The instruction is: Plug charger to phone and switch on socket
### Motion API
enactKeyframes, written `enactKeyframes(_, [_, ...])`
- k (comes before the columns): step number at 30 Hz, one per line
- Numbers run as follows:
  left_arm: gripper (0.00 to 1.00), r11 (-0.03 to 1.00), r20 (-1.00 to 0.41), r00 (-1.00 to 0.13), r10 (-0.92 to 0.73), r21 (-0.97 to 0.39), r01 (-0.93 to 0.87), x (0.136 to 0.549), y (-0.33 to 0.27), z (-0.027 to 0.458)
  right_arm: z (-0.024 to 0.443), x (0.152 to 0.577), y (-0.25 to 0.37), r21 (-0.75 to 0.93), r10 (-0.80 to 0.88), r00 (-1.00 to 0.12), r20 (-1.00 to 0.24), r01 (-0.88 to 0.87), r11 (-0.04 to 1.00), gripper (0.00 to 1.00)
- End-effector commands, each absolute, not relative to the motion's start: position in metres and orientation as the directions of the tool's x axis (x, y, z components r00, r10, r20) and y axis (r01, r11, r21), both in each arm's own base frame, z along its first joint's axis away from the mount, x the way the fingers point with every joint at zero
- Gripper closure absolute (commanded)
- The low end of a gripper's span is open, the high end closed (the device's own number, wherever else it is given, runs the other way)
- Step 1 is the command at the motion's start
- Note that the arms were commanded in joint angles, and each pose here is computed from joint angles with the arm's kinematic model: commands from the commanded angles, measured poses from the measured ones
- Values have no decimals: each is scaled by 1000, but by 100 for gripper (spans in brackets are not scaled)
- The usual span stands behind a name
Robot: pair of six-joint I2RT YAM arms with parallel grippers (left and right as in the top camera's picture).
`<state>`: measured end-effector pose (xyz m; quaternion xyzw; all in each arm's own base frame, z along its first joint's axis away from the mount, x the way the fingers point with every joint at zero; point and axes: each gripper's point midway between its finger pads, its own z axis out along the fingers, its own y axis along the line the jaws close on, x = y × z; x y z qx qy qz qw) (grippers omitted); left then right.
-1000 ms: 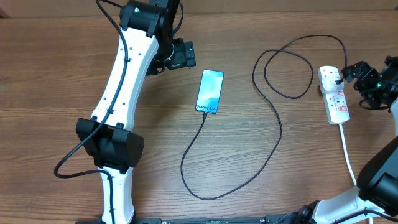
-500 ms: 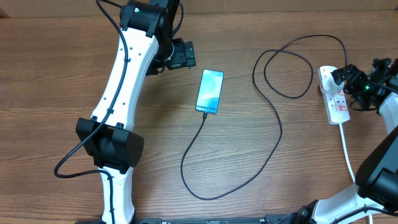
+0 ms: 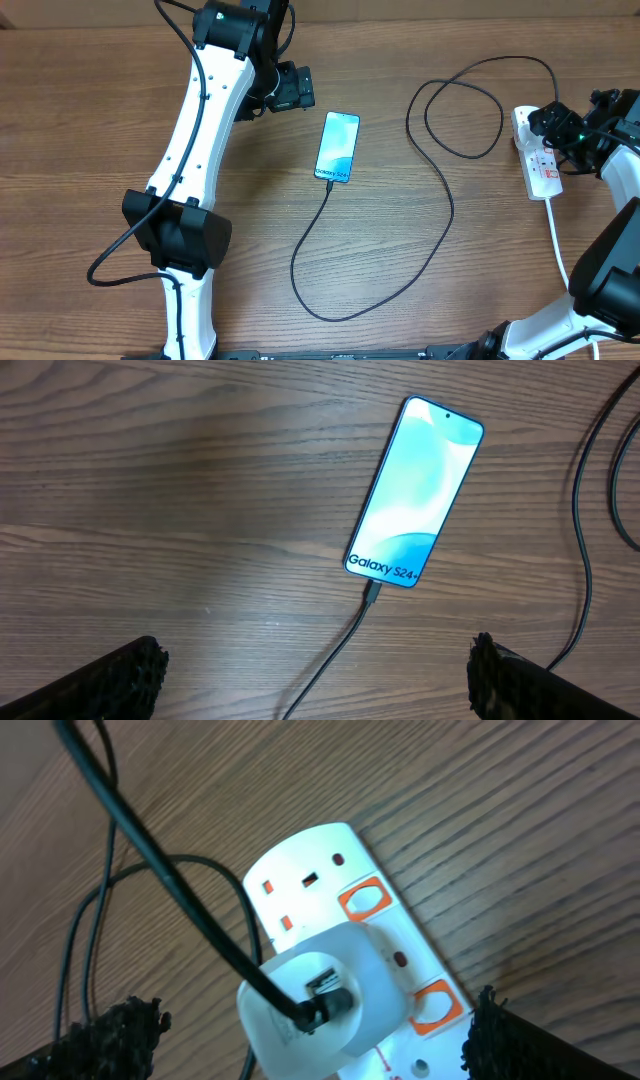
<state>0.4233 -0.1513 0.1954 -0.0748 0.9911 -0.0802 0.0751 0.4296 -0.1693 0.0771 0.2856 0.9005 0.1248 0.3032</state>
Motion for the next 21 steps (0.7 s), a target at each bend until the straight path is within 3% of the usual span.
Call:
enactKeyframes(1, [0,982,-137,-981,-136,-150,-115,424,-152,191,69,427,-174,375,593,-652,-472,461,805,0])
enactKeyframes(21, [0,982,-137,-981,-136,-150,-115,424,-152,191,28,433,-159,427,600,-695,-396,438,791,0])
